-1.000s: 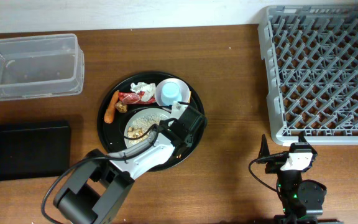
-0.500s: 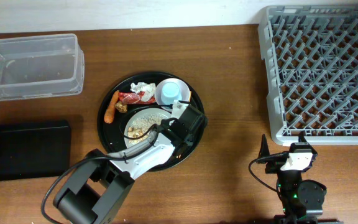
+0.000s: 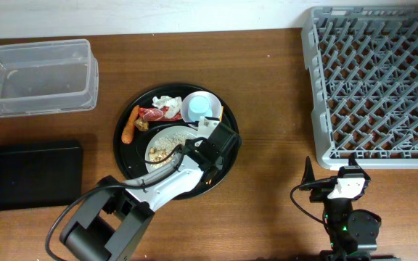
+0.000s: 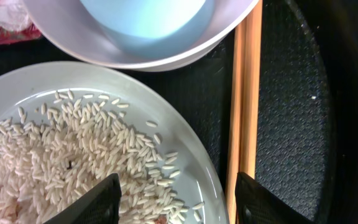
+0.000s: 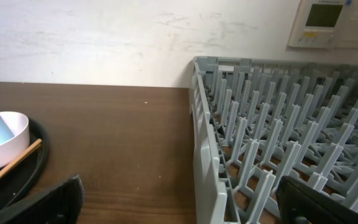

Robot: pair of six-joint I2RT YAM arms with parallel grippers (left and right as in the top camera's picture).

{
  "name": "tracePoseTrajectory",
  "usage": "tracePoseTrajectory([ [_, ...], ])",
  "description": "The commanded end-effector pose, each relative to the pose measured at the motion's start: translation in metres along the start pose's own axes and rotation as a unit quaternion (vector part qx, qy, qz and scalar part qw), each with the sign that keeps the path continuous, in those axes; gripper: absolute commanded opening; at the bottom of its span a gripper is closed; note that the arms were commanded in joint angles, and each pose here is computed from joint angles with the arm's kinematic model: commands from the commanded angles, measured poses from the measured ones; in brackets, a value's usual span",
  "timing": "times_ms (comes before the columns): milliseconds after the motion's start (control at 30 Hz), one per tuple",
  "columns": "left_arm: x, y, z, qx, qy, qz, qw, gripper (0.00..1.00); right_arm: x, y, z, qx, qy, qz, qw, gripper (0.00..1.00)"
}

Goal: Sort waste into correct bins and load items into the dishwasher rack
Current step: 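Lower the left gripper and grasp the white plate's rim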

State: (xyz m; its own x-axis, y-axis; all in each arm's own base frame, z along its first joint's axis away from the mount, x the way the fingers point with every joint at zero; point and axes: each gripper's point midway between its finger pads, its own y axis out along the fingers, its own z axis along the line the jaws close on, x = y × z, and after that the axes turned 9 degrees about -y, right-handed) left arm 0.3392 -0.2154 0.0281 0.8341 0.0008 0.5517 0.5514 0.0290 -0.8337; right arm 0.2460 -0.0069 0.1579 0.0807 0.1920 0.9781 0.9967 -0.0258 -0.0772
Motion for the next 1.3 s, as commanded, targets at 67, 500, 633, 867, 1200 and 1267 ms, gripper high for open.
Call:
tracePoseTrajectory([
  [67, 0.009, -0.009, 0.001, 0.002, -0.019, -0.015, 1.0, 0.57, -0.002, 0.0, 0.001, -0.001, -0.003, 0.001, 1.0, 0.98],
  [500, 0.001, -0.001, 0.0, 0.004, -0.014, -0.002, 1.0, 0.57, -0.002, 0.0, 0.001, -0.001, -0.003, 0.001, 1.0, 0.98],
  [633, -0.003, 0.004, 0.001, 0.009, -0.01, 0.003, 1.0, 0.56, -0.002, 0.0, 0.001, -0.001, -0.003, 0.001, 1.0, 0.98],
  [867, 0.001, 0.004, -0.002, 0.005, -0.014, -0.004, 1.0, 0.55, -0.002, 0.0, 0.001, -0.001, -0.003, 0.001, 1.0, 0.98],
  [1200, -0.011, 0.011, -0.002, 0.005, -0.007, 0.018, 1.0, 0.54, -0.002, 0.0, 0.001, -0.001, -0.003, 0.001, 1.0, 0.98],
  [1267, -0.014, 0.014, -0.001, 0.008, -0.005, 0.022, 1.0, 0.54, -0.002, 0.0, 0.001, -0.001, -0.003, 0.001, 1.0, 0.98],
])
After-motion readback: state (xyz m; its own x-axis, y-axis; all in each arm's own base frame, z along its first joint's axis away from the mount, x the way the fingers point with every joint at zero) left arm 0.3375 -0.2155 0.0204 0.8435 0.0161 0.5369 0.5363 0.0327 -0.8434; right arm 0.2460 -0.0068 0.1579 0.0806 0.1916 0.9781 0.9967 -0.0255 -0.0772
